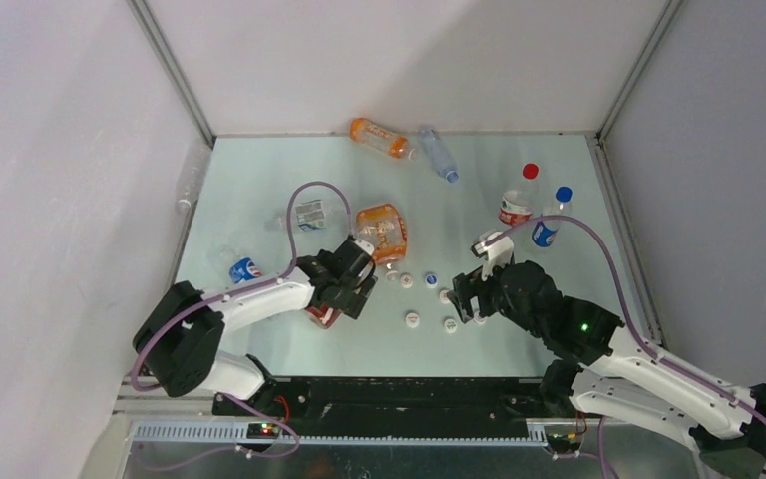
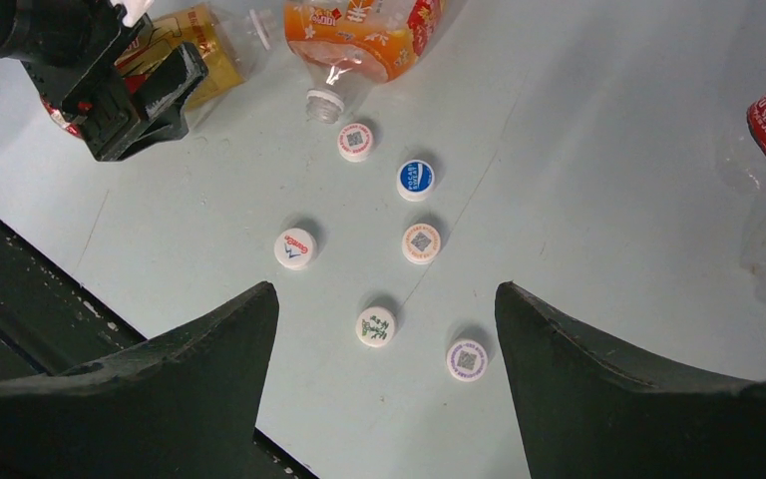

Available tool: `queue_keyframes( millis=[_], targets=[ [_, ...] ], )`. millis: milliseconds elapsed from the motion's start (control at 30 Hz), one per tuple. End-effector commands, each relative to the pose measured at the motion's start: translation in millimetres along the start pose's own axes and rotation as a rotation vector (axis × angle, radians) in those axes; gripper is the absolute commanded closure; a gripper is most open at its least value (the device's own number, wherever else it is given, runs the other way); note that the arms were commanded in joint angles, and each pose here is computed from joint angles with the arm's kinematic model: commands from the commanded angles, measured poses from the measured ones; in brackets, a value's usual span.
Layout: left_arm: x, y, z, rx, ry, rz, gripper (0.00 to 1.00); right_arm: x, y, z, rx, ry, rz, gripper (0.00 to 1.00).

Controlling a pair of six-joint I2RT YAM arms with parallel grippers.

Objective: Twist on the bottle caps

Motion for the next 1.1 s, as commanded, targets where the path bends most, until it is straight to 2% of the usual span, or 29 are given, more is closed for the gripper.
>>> queue_keyframes(
  millis=[0, 167, 400, 567, 633, 700, 867, 1067],
  targets=[
    [3, 0, -15, -0.007, -0.024, -0.02, 0.04, -1, 0, -4, 0.002, -0.009, 0.007, 0.18],
    [5, -14, -18, 0.024, -0.042, 0.063, 0.16, -2, 0, -3, 0.005, -0.003, 0.01, 0.18],
    [9, -24, -27, 0.1, -0.105, 0.127, 0.27, -2, -1, 2, 0.0, 0.021, 0.018, 0.18],
    [21, -22, -32, 0.156, -0.208, 0.163, 0.39, -5, 4, 13, -0.091, 0.094, -0.006, 0.13],
    [29, -20, -35, 0.168, -0.272, 0.185, 0.47, -4, 10, 12, -0.142, 0.113, -0.039, 0.04],
    [38, -19, -40, 0.172, -0.345, 0.215, 0.54, -3, 14, 11, -0.164, 0.122, -0.07, 0.01],
    [64, -19, -48, 0.175, -0.55, 0.314, 0.63, -7, 5, 13, -0.175, 0.131, -0.033, 0.01],
    [101, -18, -63, 0.178, -0.88, 0.44, 0.65, -18, -13, 17, -0.238, 0.192, 0.021, 0.04]
  ],
)
Point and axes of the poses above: each gripper's point midway between its finger pads, its own x axis back along the fingers, its own y axis along the line the jaws close on, z = x × y, the point moved 2 cm from there along x, back along the fingers, and after that the axes turned 4 degrees about x, right-handed, at the moved point
